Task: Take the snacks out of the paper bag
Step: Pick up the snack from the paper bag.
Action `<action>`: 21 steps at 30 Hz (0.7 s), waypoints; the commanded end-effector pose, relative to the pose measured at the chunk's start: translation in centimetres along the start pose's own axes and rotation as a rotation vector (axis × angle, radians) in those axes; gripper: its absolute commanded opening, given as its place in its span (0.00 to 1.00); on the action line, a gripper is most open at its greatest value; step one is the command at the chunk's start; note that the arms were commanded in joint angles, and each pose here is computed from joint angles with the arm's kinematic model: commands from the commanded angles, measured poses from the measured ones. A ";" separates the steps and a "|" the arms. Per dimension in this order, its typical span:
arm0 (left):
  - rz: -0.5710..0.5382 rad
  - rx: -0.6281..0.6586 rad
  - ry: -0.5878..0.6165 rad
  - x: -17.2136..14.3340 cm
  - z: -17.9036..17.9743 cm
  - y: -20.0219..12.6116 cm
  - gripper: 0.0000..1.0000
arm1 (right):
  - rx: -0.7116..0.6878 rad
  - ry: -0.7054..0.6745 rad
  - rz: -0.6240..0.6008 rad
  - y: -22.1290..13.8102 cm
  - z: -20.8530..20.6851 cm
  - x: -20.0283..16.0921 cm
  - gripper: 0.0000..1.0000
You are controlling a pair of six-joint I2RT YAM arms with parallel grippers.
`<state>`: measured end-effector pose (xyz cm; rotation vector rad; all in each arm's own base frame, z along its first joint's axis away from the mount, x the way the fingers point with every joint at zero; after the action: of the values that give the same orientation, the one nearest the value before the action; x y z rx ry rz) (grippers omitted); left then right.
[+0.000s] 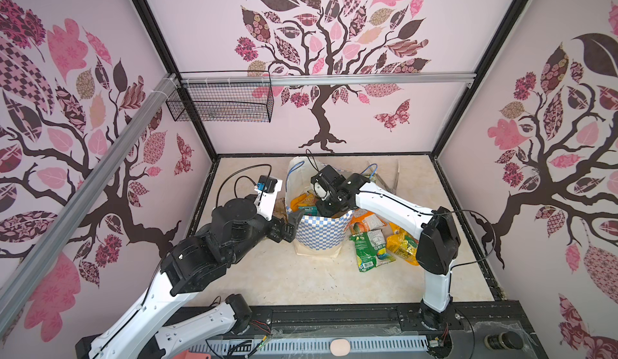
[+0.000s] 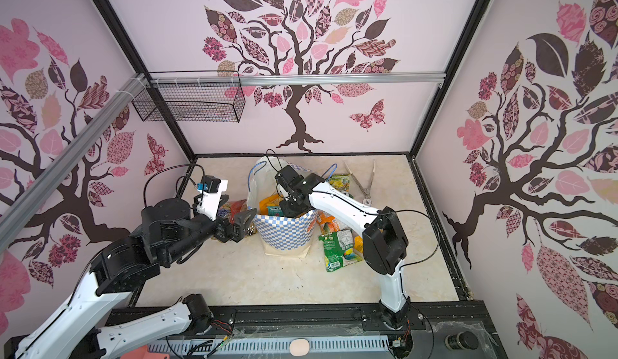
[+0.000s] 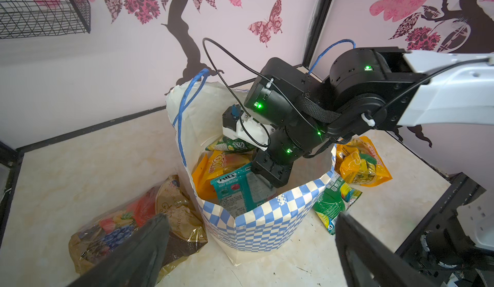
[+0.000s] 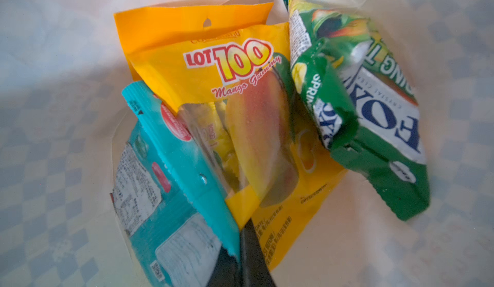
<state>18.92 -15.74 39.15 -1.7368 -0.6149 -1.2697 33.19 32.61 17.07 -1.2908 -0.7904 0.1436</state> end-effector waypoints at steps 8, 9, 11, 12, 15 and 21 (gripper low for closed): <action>-0.001 -0.004 -0.002 -0.4 0.0 0.0 0.98 | -0.002 -0.002 -0.293 -10.0 0.2 5.9 0.00; -0.002 -0.004 -0.003 -0.4 0.0 -0.1 0.99 | 0.001 -0.004 -0.298 -10.3 0.3 6.0 0.00; 0.000 -0.004 -0.001 -0.5 0.0 0.0 0.98 | 0.015 -0.008 -0.306 -10.8 0.5 6.2 0.00; 0.003 -0.005 0.000 -0.5 0.0 0.1 0.99 | 0.022 -0.007 -0.310 -11.0 0.6 6.3 0.00; 0.004 -0.008 -0.002 -0.5 -0.1 0.0 0.98 | 0.029 0.001 -0.323 -11.6 0.7 6.5 0.00; -0.004 -0.006 -0.003 -0.5 0.1 -0.2 0.98 | 0.045 0.008 -0.365 -13.8 0.9 7.2 0.00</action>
<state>18.74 -15.52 39.38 -1.7393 -0.6248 -1.2749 34.17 33.33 24.58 -1.2090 -0.8874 0.0171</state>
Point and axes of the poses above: each gripper's point midway between its finger pads, its own y axis out along the fingers, its own z axis along the line the jaws close on, x = y × z, the point moved 2 cm from there along -y, back along the fingers, and after that the axes turned 2 degrees about -y, right-handed, at the moved point
